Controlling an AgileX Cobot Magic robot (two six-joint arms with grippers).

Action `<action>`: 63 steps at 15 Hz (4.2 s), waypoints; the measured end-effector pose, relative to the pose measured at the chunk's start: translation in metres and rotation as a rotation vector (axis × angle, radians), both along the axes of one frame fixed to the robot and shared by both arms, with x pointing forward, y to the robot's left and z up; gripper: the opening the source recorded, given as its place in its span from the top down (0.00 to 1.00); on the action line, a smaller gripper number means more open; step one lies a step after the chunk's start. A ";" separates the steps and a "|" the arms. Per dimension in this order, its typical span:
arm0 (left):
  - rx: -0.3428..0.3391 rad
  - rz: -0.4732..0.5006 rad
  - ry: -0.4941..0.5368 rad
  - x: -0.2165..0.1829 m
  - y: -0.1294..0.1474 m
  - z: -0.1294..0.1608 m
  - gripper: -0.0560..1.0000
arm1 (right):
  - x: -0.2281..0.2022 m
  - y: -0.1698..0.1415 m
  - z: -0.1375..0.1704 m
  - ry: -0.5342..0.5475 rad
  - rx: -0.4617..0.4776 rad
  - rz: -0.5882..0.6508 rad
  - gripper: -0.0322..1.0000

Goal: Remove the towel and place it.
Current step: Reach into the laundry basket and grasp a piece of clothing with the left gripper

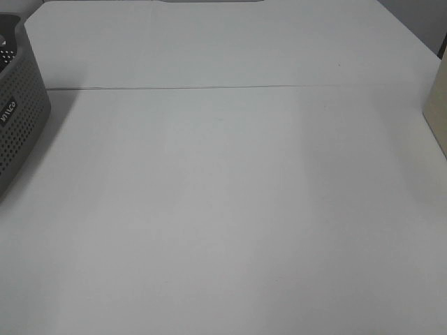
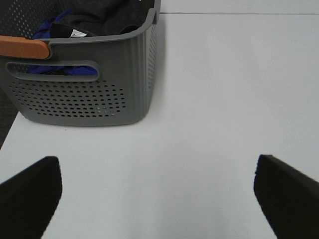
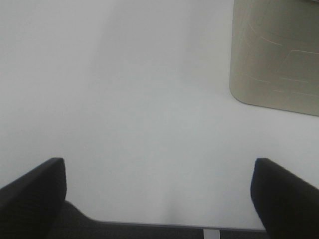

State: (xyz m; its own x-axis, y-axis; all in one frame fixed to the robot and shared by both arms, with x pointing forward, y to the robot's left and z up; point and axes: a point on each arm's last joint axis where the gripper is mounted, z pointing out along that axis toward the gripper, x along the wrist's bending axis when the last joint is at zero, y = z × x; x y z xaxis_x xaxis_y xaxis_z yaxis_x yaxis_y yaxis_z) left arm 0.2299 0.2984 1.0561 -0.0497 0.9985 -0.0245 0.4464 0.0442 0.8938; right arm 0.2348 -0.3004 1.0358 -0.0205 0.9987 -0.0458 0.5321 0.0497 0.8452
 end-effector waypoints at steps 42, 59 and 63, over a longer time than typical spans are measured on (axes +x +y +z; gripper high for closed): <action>-0.003 -0.002 0.000 0.000 0.000 0.000 0.01 | 0.000 -0.001 0.000 0.000 -0.012 0.000 0.03; 0.250 -0.225 0.295 0.068 0.002 0.087 0.01 | 0.000 -0.001 0.000 0.000 -0.012 0.000 0.03; 0.490 -0.342 0.391 0.147 0.014 0.133 0.02 | 0.000 -0.001 0.000 0.000 -0.012 0.000 0.03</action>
